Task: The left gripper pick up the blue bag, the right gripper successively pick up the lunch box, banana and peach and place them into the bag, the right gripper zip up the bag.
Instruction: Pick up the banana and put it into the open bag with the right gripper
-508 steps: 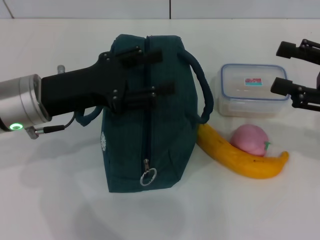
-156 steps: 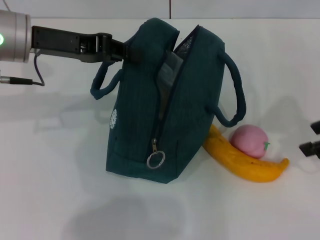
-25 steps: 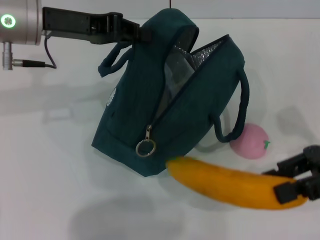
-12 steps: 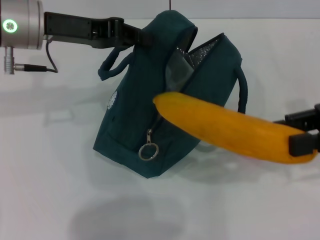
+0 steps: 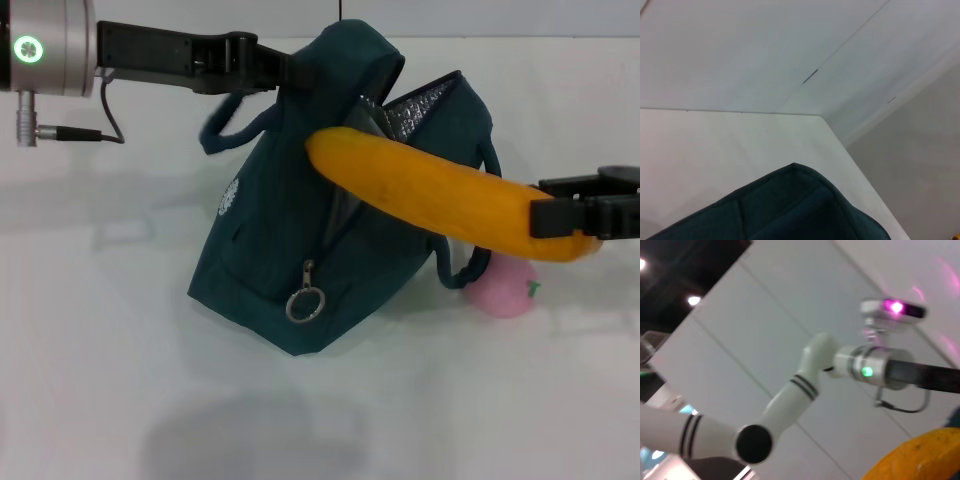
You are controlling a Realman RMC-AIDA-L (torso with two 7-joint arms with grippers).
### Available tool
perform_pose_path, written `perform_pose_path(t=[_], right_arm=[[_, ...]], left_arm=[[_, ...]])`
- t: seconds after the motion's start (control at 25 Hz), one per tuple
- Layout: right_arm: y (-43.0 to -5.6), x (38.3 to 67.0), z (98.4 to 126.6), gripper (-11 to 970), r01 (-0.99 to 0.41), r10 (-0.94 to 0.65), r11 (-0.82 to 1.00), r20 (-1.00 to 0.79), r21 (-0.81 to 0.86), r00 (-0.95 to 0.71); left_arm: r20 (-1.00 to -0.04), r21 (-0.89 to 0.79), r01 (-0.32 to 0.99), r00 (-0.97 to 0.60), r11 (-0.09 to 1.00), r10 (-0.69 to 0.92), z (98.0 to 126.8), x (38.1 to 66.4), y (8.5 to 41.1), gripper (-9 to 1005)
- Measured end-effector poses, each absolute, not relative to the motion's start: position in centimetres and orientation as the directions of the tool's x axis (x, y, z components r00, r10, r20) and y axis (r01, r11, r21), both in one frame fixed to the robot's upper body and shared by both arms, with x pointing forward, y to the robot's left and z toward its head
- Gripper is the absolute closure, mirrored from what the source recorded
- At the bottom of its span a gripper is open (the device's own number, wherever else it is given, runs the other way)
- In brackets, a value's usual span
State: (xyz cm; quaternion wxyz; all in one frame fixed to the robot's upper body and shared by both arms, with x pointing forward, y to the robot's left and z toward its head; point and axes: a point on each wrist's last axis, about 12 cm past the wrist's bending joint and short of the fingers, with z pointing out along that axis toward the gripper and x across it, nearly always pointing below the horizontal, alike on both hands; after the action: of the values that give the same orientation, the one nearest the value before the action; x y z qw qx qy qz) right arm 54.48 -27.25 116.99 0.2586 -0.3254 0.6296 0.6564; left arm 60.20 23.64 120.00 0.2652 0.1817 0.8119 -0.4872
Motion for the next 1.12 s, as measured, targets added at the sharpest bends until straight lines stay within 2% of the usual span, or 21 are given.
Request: perform_pose_path(t=[0.28,0.64,0.76,1.12], right_arm=[[-27.2,54.3,114.9,496,-0.638,-0.025,-0.014,-0.638,0.77,-0.77],[-24.8,54.4,113.3,494,-0.447,0.038,-0.028,-0.446,0.894,-0.894],[-23.9,54.8,112.7,494,-0.346,0.081,-0.017,-0.344,0.938,-0.936],[-21.9,55.9,112.2,492,-0.216,0.156,-0.014,-0.212,0.976,-0.965]], left_arm=[[-0.611,-0.694,0.557,-0.791,0.456,0.036,120.0,60.2,23.6,913],[-0.628,-0.682,0.582,-0.776,0.443,0.054,119.8,60.0,23.0,912],[-0.63,-0.681,0.587,-0.774,0.439,0.058,119.8,60.0,23.0,912],[-0.647,-0.673,0.617,-0.759,0.408,0.079,119.8,59.7,22.4,911]])
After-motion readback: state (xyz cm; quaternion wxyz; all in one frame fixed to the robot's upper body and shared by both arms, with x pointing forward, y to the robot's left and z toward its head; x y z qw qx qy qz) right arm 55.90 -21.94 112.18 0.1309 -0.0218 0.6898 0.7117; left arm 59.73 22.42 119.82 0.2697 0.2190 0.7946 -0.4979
